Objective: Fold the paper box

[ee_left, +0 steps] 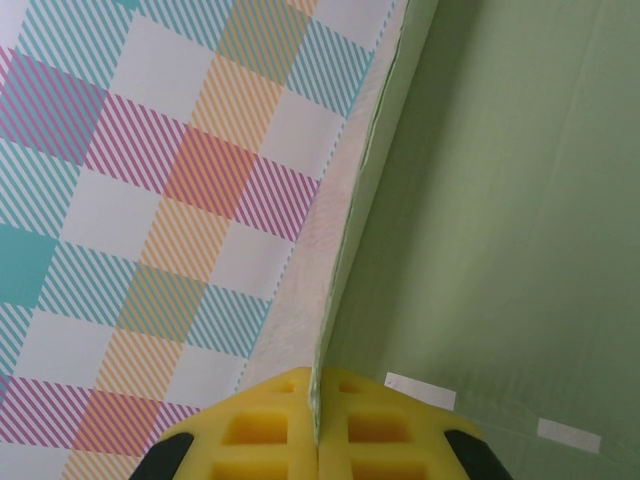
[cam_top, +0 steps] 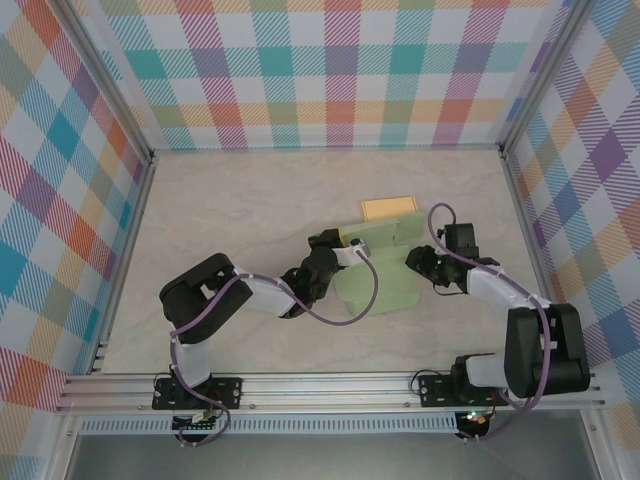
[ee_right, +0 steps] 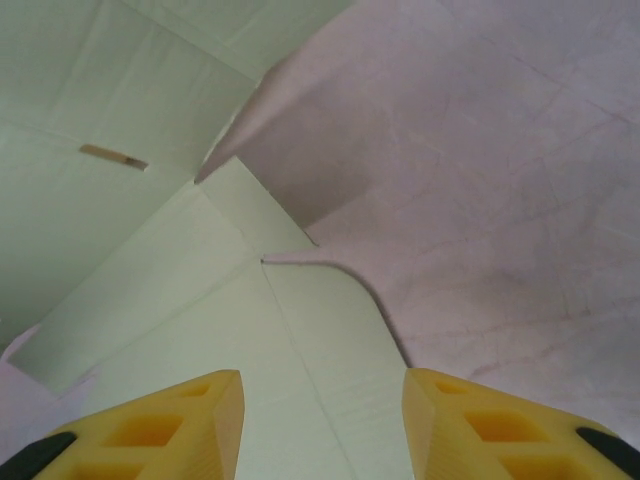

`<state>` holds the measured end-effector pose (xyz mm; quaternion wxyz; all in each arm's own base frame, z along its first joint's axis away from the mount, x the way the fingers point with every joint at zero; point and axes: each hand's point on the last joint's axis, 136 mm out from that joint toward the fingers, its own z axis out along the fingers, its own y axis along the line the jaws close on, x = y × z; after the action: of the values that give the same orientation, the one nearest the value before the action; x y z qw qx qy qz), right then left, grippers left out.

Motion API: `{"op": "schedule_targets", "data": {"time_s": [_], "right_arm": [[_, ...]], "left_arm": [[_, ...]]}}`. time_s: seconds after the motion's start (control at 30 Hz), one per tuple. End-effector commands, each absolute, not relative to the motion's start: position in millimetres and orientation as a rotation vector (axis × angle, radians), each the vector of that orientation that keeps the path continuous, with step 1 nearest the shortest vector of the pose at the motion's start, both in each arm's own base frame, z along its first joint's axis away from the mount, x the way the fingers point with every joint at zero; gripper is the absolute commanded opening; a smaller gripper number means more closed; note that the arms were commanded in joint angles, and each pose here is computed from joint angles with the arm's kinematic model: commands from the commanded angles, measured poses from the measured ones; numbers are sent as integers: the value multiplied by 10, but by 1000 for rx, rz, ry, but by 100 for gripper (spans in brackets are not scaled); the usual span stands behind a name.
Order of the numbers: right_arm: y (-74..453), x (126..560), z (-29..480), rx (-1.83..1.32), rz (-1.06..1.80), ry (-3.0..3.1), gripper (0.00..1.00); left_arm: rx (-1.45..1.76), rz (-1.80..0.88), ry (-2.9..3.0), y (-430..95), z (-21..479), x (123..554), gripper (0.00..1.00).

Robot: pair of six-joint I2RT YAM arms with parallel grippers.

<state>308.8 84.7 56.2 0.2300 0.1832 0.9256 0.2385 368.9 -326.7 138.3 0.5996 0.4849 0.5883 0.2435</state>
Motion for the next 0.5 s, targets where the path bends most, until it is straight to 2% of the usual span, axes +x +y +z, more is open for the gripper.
{"op": "schedule_targets", "data": {"time_s": [0.0, 0.47], "right_arm": [[910, 3343, 687, 433, 713, 2435, 47], [1158, 3605, 715, 328, 884, 2359, 44]], "left_arm": [[1103, 543, 1335, -3355, 1471, 3670, 0], [1108, 554, 1341, -3362, 1432, 3689, 0]]}}
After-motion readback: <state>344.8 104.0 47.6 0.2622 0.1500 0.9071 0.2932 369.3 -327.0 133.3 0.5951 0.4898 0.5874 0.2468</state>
